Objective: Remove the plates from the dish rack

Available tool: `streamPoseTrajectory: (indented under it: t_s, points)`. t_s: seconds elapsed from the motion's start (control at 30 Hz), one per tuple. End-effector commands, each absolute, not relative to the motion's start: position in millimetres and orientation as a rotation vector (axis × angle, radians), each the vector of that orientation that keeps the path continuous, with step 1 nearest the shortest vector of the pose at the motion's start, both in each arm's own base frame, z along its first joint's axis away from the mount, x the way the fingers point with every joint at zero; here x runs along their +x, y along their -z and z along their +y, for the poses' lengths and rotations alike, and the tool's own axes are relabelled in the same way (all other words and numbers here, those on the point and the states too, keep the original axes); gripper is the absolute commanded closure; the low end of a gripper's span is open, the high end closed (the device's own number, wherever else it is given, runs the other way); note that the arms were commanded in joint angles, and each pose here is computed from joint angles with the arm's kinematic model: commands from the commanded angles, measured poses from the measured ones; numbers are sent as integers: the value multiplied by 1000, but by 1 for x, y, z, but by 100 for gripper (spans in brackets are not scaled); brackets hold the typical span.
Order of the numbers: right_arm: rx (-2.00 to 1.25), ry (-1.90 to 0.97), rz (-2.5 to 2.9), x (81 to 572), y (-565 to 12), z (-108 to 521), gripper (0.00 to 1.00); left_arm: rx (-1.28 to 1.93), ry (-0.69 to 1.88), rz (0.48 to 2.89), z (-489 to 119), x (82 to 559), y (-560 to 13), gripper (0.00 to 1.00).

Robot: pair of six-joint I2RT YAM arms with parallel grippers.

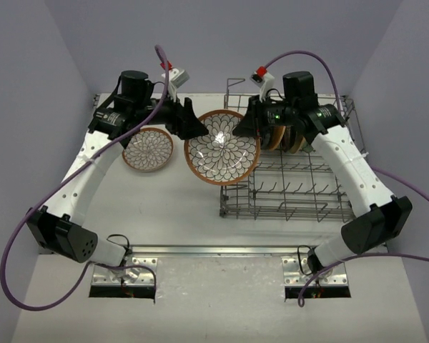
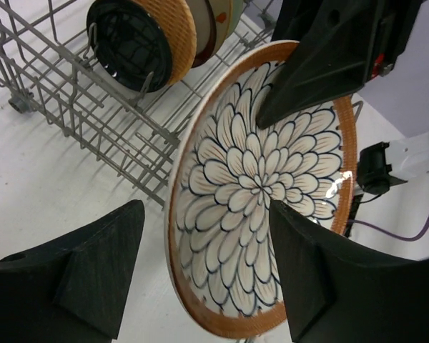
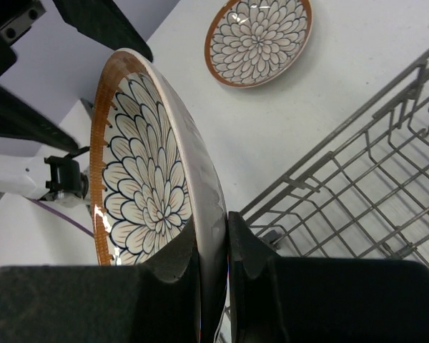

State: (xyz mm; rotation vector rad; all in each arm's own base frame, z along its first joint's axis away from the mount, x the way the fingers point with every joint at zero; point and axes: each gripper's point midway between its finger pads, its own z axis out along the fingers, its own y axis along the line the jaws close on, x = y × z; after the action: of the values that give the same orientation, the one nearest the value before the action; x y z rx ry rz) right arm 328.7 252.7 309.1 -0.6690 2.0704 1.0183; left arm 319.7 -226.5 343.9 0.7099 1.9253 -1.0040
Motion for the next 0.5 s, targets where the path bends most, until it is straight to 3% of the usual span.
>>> streamPoseTrajectory:
  t_s: [0.0, 0.13, 0.23, 0.3, 0.33, 0.37, 0.47]
  points:
    - [-751, -1062, 1845, 327, -373, 272, 100, 723, 954, 1985, -225, 332, -322, 41]
    - [-764, -1065, 1840, 326, -374, 277, 100, 717, 953, 2000, -225, 334, -318, 52]
    - [-768, -1067, 1840, 325, -373, 278, 100, 723, 960, 1999, -225, 331, -318, 76]
    - [-767, -1062, 1841, 325, -374, 277, 100, 741, 994, 1994, -227, 325, -317, 98]
    - [-763, -1058, 1843, 326, -373, 277, 100, 750, 1012, 1990, -228, 322, -317, 100]
    - [-757, -1048, 1848, 327, -372, 276, 96, 758, 1036, 1988, -229, 318, -317, 100]
    - [-735, -1004, 1866, 330, -369, 271, 60, 745, 1144, 1963, -227, 311, -324, 100]
